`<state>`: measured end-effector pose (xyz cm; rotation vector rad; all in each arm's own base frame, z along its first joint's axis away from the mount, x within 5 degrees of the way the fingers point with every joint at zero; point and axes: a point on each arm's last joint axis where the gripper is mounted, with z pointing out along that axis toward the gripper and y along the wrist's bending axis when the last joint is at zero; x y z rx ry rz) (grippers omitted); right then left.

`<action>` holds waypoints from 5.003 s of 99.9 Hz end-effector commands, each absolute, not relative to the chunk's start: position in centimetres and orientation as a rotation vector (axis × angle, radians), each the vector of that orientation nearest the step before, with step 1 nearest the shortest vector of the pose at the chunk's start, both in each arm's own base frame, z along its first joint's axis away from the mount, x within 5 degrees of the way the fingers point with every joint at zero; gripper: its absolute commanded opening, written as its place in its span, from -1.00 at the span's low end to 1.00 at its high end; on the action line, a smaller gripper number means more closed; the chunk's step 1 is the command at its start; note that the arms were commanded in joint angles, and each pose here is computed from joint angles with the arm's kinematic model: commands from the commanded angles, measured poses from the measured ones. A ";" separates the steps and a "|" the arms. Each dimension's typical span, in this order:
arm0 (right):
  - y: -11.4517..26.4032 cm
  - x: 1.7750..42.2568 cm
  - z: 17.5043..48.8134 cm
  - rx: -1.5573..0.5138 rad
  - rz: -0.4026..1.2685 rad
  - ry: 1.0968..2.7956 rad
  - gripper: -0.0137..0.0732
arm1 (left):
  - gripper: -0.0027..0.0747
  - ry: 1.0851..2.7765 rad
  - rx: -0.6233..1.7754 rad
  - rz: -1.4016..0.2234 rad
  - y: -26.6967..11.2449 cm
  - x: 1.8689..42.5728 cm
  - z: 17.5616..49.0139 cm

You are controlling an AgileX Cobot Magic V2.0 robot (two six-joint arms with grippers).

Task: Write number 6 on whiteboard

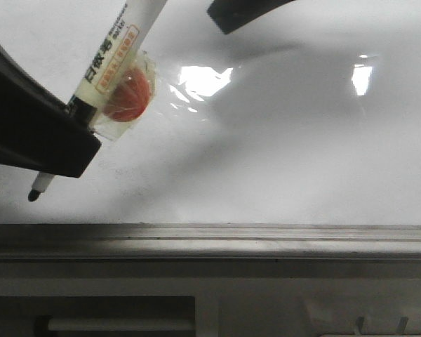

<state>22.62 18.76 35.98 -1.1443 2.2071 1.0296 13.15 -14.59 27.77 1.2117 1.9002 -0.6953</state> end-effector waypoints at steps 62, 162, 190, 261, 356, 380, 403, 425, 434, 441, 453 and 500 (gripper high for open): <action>22.1 22.5 37.4 -1.362 1.047 2.182 -0.54 | -0.98 1.854 1.102 -0.673 -14.8 13.9 29.3; 14.8 16.7 37.5 -0.839 0.696 1.847 -0.78 | 0.34 1.728 0.598 -0.516 -7.3 13.0 33.5; 11.3 14.8 35.7 -0.592 0.559 1.699 -0.78 | 0.34 1.730 0.473 -0.487 -6.1 13.4 33.5; 12.3 17.0 32.1 -0.674 0.565 1.949 -0.78 | 0.34 1.726 0.456 -0.499 -6.1 13.4 33.6; 13.9 15.7 37.3 -0.958 0.732 1.965 -0.79 | 0.16 1.591 0.795 -0.779 -9.3 11.8 33.8; 15.2 16.9 38.2 -1.031 0.789 2.004 -0.79 | 0.04 1.585 0.970 -0.908 -12.8 12.4 33.7; 16.3 17.7 39.0 -1.076 0.863 2.023 -0.79 | 0.04 1.630 1.073 -0.882 -16.3 13.3 32.6; 16.3 17.6 39.6 -1.091 0.865 2.012 -0.79 | 0.04 1.666 1.098 -0.810 -17.6 13.9 31.4; 16.2 17.6 39.5 -1.093 0.849 2.012 -0.79 | 0.04 1.669 1.080 -0.789 -17.5 14.1 31.4; 16.3 17.7 39.5 -1.094 0.849 2.013 -0.79 | 0.04 1.665 1.080 -0.787 -17.6 14.2 31.5; 16.3 17.8 39.5 -1.075 0.849 2.016 -0.79 | 0.04 1.653 1.086 -0.774 -17.6 14.2 31.8; 16.0 18.2 39.2 -1.035 0.797 2.064 -0.79 | -0.28 1.647 1.091 -0.729 -17.5 14.5 31.8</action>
